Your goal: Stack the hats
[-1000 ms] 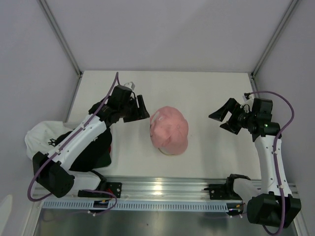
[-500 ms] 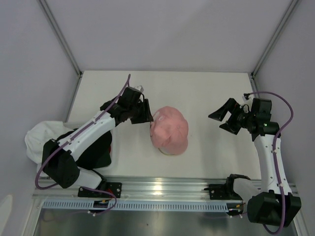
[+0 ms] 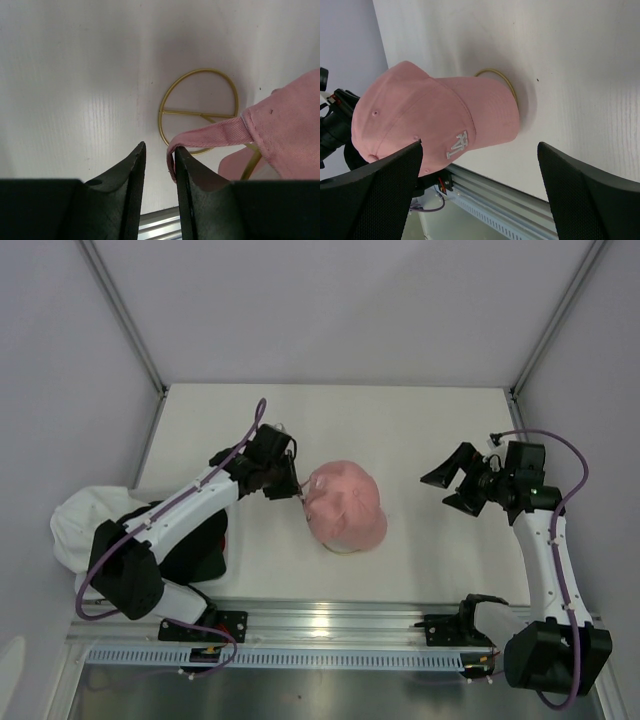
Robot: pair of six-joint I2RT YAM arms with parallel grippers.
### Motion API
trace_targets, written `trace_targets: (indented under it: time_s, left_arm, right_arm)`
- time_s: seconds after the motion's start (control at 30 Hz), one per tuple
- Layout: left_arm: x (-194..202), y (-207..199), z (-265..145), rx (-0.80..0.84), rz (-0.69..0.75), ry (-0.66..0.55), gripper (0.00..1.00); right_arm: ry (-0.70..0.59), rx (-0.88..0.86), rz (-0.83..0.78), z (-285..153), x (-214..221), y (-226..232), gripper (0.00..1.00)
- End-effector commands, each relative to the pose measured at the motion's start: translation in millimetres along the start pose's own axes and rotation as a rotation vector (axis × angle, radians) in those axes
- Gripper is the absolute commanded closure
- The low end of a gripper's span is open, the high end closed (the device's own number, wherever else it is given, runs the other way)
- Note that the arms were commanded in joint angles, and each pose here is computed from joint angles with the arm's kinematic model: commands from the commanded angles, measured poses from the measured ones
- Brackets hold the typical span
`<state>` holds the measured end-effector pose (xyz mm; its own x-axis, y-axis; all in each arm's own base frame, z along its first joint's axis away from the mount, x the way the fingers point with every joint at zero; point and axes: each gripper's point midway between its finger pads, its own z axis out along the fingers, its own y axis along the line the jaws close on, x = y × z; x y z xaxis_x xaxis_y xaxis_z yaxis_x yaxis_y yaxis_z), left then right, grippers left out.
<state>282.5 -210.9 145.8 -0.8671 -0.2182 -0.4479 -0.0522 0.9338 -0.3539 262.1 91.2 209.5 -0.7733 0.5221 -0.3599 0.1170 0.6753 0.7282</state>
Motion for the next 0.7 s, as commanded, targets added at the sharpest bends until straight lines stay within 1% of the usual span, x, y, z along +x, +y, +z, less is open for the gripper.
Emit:
trace_targets:
  time_s: [0.0,0.27,0.53,0.67]
  left_arm:
    - [11.7,16.5,11.8,-0.075,-0.035,0.024,0.67]
    - [35.0,31.4,25.1,-0.108,-0.049,0.082,0.68]
    - [42.6,33.5,32.1,-0.103,-0.036,0.108,0.67]
    - [44.7,35.4,29.3,-0.101,-0.021,0.108,0.63]
  right_arm:
    - [-0.015,-0.015,-0.017,3.4,-3.4,5.3,0.01]
    - [0.017,-0.007,-0.026,16.0,6.0,4.6,0.0]
    - [0.037,-0.01,-0.044,23.7,9.7,9.0,0.01]
    - [0.035,-0.002,-0.051,23.2,8.5,8.8,0.0]
